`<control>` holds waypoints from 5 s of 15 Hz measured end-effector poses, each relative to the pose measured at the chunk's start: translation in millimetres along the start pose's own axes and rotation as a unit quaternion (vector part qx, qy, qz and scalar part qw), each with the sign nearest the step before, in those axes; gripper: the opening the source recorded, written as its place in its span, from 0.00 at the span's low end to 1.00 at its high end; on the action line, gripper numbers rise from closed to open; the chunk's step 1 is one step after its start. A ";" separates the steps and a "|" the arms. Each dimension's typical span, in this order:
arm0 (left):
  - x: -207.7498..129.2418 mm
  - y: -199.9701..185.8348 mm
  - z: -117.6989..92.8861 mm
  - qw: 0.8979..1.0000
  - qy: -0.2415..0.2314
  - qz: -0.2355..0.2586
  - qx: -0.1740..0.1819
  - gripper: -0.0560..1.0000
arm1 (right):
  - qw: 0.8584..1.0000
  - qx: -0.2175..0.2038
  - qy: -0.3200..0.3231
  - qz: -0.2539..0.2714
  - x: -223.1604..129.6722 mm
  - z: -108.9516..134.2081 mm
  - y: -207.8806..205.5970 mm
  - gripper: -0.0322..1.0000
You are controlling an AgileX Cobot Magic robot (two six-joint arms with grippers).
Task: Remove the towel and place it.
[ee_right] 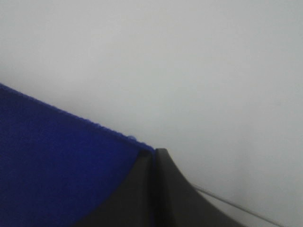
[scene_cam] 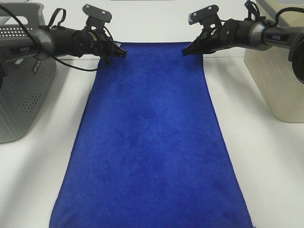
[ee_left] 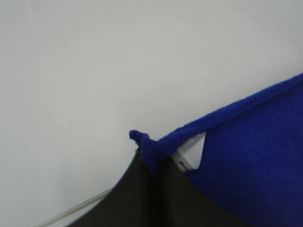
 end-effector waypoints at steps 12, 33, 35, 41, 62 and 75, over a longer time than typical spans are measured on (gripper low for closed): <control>0.4 0.0 1.1 1.000 0.023 -0.002 0.002 0.49 | 1.000 0.001 0.000 0.006 -1.8 -0.2 0.0 0.42; 100.5 -188.9 47.6 0.954 -0.039 0.289 -0.063 0.80 | 0.952 0.126 0.070 0.270 109.1 34.1 -221.2 0.74; 113.0 -210.4 70.6 0.958 -0.036 0.281 -0.031 0.80 | 0.955 0.104 0.099 0.258 123.4 27.5 -240.6 0.74; 90.8 -242.4 163.0 0.953 -0.137 0.269 0.013 0.80 | 0.957 0.030 0.186 0.223 140.0 -39.8 -268.9 0.74; -47.5 -619.7 20.0 0.977 -0.088 0.133 0.144 0.80 | 0.983 0.032 0.144 0.106 -81.3 33.0 -590.4 0.74; -101.8 -619.4 -20.5 0.985 -0.088 0.061 0.136 0.80 | 0.995 0.026 0.095 0.019 -147.1 38.0 -586.6 0.74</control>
Point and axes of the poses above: a point on each arm's last joint axis where the gripper is mounted, y pointing out along that axis toward the gripper, z along the wrist's bending axis when the last joint is at zero, x = y × z, the point moved 5 cm from there along y, pointing out along that axis toward the gripper, and after that the axes turned 11 degrees about y, right-handed, at the moved point
